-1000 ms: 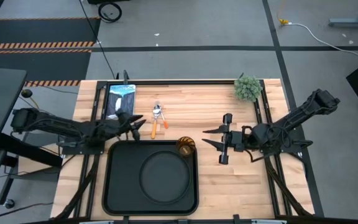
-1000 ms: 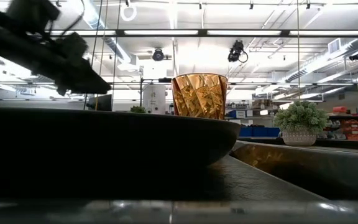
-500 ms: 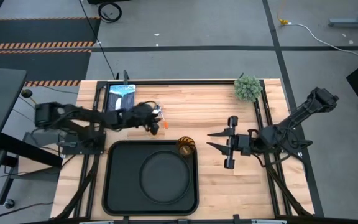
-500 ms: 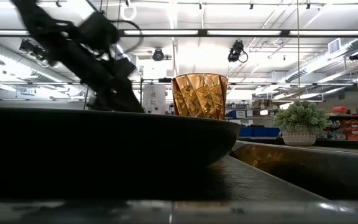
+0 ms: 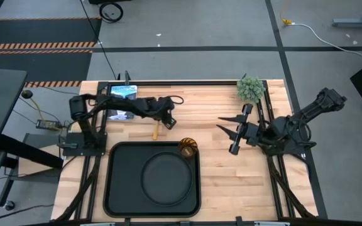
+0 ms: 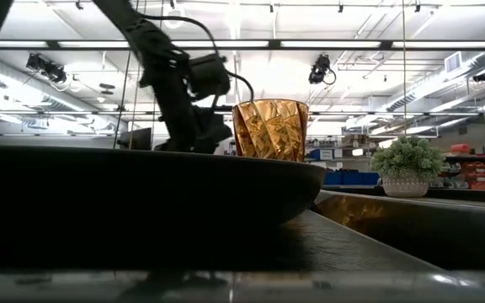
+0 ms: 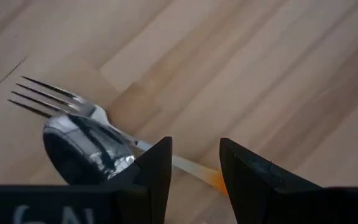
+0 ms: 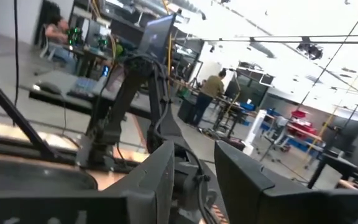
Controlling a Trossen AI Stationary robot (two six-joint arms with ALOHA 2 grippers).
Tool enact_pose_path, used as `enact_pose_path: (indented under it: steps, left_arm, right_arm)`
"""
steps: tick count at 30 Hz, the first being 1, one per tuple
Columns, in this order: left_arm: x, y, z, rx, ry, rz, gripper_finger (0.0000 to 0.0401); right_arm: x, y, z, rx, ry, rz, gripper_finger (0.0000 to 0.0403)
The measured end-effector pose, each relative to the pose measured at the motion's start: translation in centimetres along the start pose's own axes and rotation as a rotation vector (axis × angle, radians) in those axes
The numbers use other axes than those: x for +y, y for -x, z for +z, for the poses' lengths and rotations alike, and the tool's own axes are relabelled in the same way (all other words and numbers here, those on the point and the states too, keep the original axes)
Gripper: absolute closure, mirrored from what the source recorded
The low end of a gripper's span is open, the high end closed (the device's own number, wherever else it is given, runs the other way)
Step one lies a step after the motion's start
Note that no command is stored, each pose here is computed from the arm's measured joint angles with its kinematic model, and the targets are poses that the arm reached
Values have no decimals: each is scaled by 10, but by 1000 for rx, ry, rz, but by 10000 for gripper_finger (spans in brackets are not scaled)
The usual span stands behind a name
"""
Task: Pick and place plate/cup/fork/spoon on tray
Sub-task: Put the orange fork to the left of the black plate on the black serving tray
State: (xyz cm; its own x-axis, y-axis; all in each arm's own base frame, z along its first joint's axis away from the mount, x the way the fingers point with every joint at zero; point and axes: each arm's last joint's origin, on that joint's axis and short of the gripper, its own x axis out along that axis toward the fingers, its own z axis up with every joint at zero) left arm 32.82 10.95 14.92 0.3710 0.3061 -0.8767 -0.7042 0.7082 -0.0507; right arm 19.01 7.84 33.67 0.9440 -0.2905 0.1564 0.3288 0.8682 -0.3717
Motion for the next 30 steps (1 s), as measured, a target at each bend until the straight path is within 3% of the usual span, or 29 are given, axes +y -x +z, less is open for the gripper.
enact_pose_path:
  steps: [5, 13, 23, 30]
  left_arm:
    - [-9, -1, 12, 65, 47, 28, 259]
    - [-12, -7, 10, 75, 145, 52, 259]
    - [-26, -8, -7, 145, 46, 87, 259]
    - [-24, -2, -18, 265, 12, 105, 259]
  right_arm:
    - [-10, 4, 0, 11, 26, 3, 281]
    - [-14, 3, 1, -39, 84, 59, 282]
    - [-19, -1, -2, -58, 132, 75, 282]
    - [-22, -4, -3, -59, 137, 71, 282]
